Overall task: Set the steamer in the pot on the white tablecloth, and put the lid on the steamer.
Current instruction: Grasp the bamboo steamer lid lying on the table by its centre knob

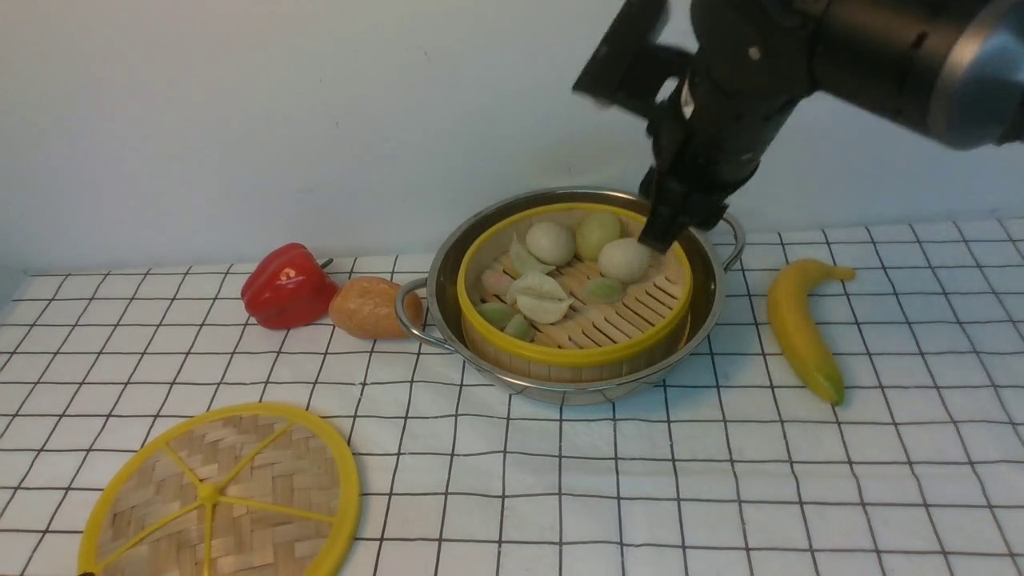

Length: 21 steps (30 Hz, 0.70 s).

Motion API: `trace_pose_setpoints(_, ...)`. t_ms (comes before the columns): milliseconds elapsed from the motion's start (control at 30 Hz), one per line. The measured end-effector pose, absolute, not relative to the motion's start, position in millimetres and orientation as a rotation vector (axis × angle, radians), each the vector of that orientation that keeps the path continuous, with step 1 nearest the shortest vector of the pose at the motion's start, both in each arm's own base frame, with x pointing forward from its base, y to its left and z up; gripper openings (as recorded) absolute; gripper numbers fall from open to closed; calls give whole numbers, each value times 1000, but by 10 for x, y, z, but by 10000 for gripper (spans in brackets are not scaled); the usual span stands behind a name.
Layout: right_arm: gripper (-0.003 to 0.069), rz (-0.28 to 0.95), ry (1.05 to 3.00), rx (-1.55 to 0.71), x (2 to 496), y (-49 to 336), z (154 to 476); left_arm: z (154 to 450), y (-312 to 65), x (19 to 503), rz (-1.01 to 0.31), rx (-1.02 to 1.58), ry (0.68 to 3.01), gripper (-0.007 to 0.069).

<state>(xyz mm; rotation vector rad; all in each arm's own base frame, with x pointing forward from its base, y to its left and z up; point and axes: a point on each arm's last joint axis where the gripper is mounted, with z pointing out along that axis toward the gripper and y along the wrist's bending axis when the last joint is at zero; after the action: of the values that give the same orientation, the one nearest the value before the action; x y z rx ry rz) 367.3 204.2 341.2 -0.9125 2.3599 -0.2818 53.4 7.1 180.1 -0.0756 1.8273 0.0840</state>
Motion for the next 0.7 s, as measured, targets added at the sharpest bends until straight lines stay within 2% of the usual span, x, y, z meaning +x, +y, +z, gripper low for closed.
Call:
trace_pose_setpoints(33, 157, -261, 2362, -724, 3576, 1940, 3640, 1801, 71, 534, 84, -76, 1827, 578)
trace_pose_setpoints(67, 144, -265, 2356, -721, 3562, 1927, 3669, 1801, 71, 534, 84, -76, 1827, 578)
trace_pose_setpoints(100, 47, -225, 2337, -554, 3438, 1820, 3908, 1801, 71, 534, 84, -76, 1827, 578)
trace_pose_setpoints(167, -5, -181, 2306, -422, 3319, 1724, 4116, 1801, 71, 534, 84, -76, 1827, 578)
trace_pose_setpoints(333, -13, -58, 2234, -185, 3048, 1533, 4498, 1801, 71, 534, 84, -76, 1827, 578)
trace_pose_setpoints(467, -11, -18, 2161, -139, 2943, 1454, 4673, 1801, 71, 534, 84, -76, 1827, 578)
trace_pose_setpoints(633, -6, -92, 2147, -213, 2864, 1374, 4737, 1801, 71, 534, 84, -76, 1827, 578)
trace_pose_setpoints(700, -1, -119, 2160, -219, 2742, 1224, 4711, 1801, 71, 534, 84, -76, 1827, 578)
